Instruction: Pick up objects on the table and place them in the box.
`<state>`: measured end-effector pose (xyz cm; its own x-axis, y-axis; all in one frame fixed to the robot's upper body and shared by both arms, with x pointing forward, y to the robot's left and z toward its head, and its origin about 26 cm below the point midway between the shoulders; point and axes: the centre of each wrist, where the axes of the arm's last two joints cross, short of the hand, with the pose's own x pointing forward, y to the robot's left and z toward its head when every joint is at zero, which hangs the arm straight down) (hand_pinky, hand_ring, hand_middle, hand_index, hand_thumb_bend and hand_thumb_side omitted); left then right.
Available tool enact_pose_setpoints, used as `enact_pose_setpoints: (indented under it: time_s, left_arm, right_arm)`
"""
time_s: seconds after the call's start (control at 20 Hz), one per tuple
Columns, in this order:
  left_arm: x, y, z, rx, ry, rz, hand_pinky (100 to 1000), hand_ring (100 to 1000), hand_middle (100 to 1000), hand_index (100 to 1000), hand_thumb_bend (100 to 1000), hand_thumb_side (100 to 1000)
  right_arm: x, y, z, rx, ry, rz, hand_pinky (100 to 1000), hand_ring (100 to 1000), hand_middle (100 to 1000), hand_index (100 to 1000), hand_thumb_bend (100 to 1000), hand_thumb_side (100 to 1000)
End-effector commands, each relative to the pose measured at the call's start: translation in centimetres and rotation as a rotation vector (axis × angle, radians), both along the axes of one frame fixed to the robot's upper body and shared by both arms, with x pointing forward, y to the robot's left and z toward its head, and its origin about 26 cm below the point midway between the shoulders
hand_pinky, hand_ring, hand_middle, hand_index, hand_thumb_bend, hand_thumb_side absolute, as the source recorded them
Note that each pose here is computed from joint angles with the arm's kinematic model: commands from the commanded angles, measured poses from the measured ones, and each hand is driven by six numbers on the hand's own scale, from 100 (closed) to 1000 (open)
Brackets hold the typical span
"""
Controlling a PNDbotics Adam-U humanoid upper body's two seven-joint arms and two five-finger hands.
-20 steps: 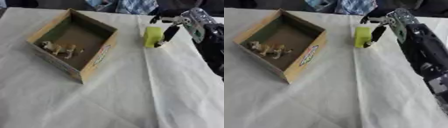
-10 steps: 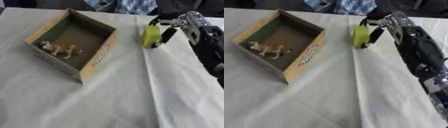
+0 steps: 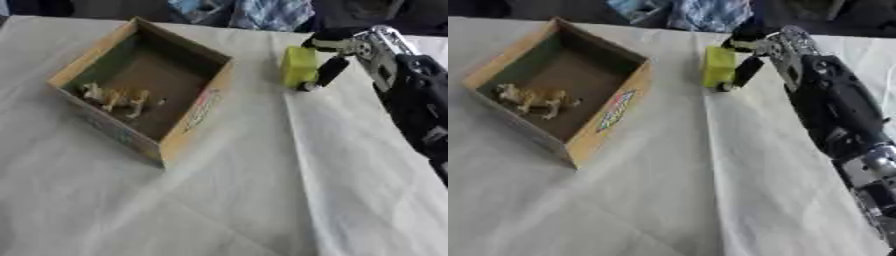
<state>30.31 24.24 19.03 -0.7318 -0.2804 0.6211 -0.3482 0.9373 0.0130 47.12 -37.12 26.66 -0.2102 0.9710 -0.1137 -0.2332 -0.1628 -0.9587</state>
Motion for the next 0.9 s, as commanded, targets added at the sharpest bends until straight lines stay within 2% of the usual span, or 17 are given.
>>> enact_pose_setpoints:
  time_s: [0.05,0.25,0.6,0.9]
  left_arm:
    - [-0.2,0.1,0.5,0.017,-0.020,-0.006,600,930,1000,644,266,994]
    - [-0.2,0.1,0.6,0.022,-0.019,-0.007,601,930,1000,645,266,993]
    - [-0.2,0.2,0.6,0.029,-0.018,-0.006,601,929,1000,645,266,990]
    - [-0.2,0.2,0.7,0.031,-0.020,-0.004,602,929,1000,646,268,990]
  right_arm:
    - [-0.4,-0.1,2.6,-0.001,-0.054,0.007,913,885,651,810,406,383]
    - [-0.5,0.0,3.2,0.006,-0.060,0.013,907,876,628,801,361,354]
    - [-1.0,0.3,5.1,0.065,-0.103,0.040,898,852,613,803,206,277]
    - [-1.9,2.1,7.7,0.095,-0.152,0.131,895,839,610,802,150,232]
